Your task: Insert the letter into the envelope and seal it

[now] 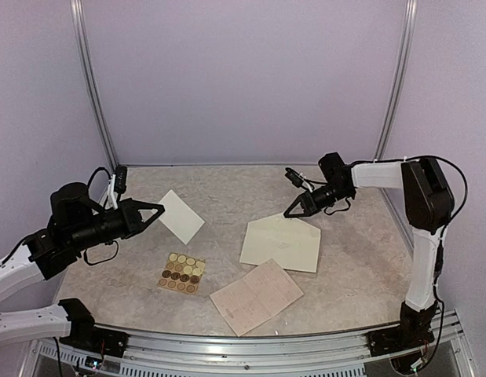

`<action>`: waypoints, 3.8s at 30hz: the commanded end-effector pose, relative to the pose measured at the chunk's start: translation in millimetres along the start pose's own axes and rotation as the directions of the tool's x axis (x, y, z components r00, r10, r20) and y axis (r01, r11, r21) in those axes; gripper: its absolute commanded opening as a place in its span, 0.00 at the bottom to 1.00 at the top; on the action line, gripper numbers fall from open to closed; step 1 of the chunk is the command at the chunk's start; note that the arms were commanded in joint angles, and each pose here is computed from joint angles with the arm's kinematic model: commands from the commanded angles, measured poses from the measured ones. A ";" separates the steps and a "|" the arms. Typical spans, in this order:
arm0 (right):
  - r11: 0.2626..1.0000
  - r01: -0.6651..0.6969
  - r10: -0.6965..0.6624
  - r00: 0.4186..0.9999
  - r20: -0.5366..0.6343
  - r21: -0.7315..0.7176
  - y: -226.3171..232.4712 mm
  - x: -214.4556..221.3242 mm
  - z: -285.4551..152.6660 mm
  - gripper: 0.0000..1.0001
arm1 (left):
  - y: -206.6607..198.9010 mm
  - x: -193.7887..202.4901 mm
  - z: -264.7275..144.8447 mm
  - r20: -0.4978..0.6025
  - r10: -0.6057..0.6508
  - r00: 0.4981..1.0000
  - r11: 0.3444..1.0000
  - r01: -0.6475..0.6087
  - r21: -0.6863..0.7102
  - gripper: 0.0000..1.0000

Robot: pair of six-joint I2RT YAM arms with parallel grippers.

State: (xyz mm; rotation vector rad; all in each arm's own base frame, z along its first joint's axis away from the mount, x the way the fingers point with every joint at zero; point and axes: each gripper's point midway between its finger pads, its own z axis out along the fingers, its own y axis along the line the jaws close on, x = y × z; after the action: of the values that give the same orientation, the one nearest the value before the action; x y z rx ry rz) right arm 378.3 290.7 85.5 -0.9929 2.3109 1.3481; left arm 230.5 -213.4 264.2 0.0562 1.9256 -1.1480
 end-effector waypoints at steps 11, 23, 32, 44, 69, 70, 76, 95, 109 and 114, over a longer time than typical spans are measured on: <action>0.838 -0.423 0.163 0.796 0.583 0.344 26.5 -27.0 -115.1 0.00 | -2.1 -12.3 -6.8 0.057 0.003 0.998 1.000 -0.002 -0.011 0.00; 0.674 -0.670 0.175 0.555 0.814 0.312 58.0 51.2 -114.4 0.00 | -13.0 -7.3 -4.4 0.088 -0.010 0.996 1.000 0.012 -0.022 0.00; 0.620 -0.688 0.198 0.602 0.774 0.377 66.6 85.3 -98.5 0.72 | -51.2 -11.7 -2.9 0.149 -0.029 0.988 0.998 0.020 0.058 0.00; 0.979 0.103 -0.171 0.885 0.434 0.175 224.7 17.3 -64.0 0.85 | -134.3 42.4 28.9 -0.093 0.212 0.973 0.933 -0.174 0.314 0.00; 0.903 0.275 -0.188 0.944 0.272 -0.330 338.3 26.0 -14.4 0.57 | -182.4 90.5 48.2 -0.207 0.348 0.914 0.845 -0.210 0.491 0.00; 0.902 0.275 -0.188 0.944 0.271 -0.334 338.4 26.0 -14.0 0.56 | -182.8 90.3 47.9 -0.206 0.349 0.914 0.844 -0.211 0.492 0.00; 0.878 0.295 -0.200 0.942 0.270 -0.377 346.4 30.9 -17.1 0.05 | -181.1 90.7 48.6 -0.207 0.346 0.915 0.848 -0.210 0.486 0.00; 0.842 -0.480 0.330 0.819 0.469 0.247 120.1 59.0 -63.5 0.00 | -103.3 97.3 137.3 -0.205 0.055 0.977 0.997 -0.043 0.060 0.48; 0.689 -0.616 0.439 0.774 0.456 0.382 44.3 101.6 -61.3 0.00 | -40.5 152.4 210.7 -0.340 0.008 0.940 0.994 -0.044 -0.100 0.45; 0.668 -0.624 0.445 0.772 0.454 0.405 29.0 103.6 -59.8 0.00 | -20.2 163.5 225.1 -0.363 -0.006 0.932 0.989 -0.048 -0.141 0.43</action>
State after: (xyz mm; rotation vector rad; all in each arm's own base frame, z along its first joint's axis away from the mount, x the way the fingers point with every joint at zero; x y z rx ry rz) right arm 278.9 213.4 84.5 0.1087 2.5807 0.8664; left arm 256.6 -442.5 126.0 0.2345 2.3218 -1.0222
